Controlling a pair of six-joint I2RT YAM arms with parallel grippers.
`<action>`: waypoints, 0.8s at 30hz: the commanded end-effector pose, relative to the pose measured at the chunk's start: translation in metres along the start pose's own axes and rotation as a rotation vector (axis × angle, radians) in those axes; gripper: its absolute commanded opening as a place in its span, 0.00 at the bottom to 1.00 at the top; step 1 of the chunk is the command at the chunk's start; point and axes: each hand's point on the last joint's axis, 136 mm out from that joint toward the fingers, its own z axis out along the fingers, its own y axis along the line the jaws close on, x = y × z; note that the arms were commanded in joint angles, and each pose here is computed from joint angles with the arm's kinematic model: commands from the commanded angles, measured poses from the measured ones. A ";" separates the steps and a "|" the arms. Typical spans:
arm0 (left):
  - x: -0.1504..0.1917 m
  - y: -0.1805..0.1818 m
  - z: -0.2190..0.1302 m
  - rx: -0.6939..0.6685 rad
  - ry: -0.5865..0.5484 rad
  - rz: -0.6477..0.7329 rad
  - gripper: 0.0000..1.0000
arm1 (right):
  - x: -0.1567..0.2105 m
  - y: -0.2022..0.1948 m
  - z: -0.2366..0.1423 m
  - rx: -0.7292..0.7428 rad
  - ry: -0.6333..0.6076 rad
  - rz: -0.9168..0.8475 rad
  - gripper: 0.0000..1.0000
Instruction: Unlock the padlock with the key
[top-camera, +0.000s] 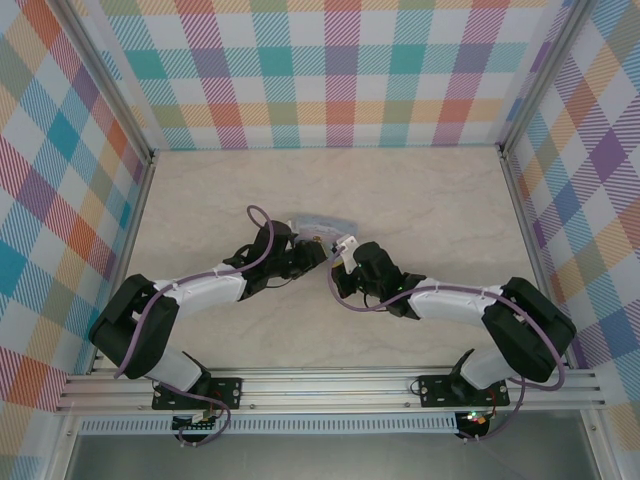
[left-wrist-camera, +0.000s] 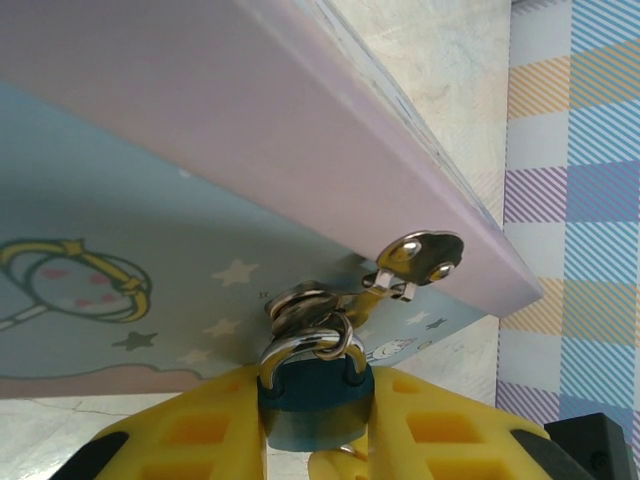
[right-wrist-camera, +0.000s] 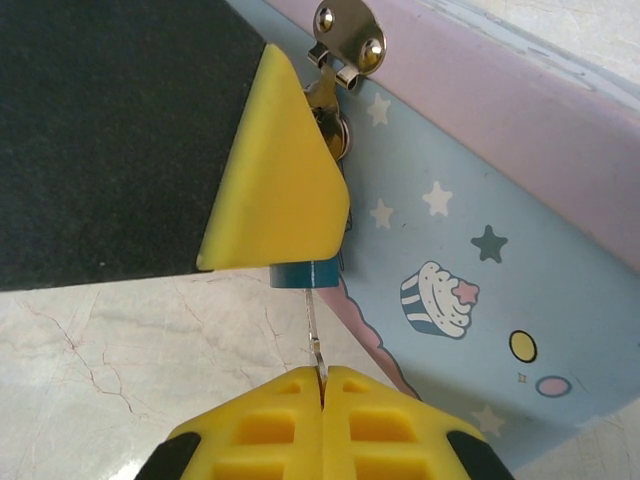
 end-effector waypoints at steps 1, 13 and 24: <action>0.009 -0.016 0.004 0.051 0.031 0.008 0.26 | -0.035 0.013 0.000 -0.067 -0.130 0.017 0.00; 0.013 -0.004 0.009 0.013 0.037 0.006 0.26 | -0.044 0.013 -0.007 -0.099 -0.167 0.073 0.00; 0.012 -0.007 0.013 0.029 0.036 -0.015 0.26 | -0.034 0.013 0.000 -0.121 -0.138 0.143 0.00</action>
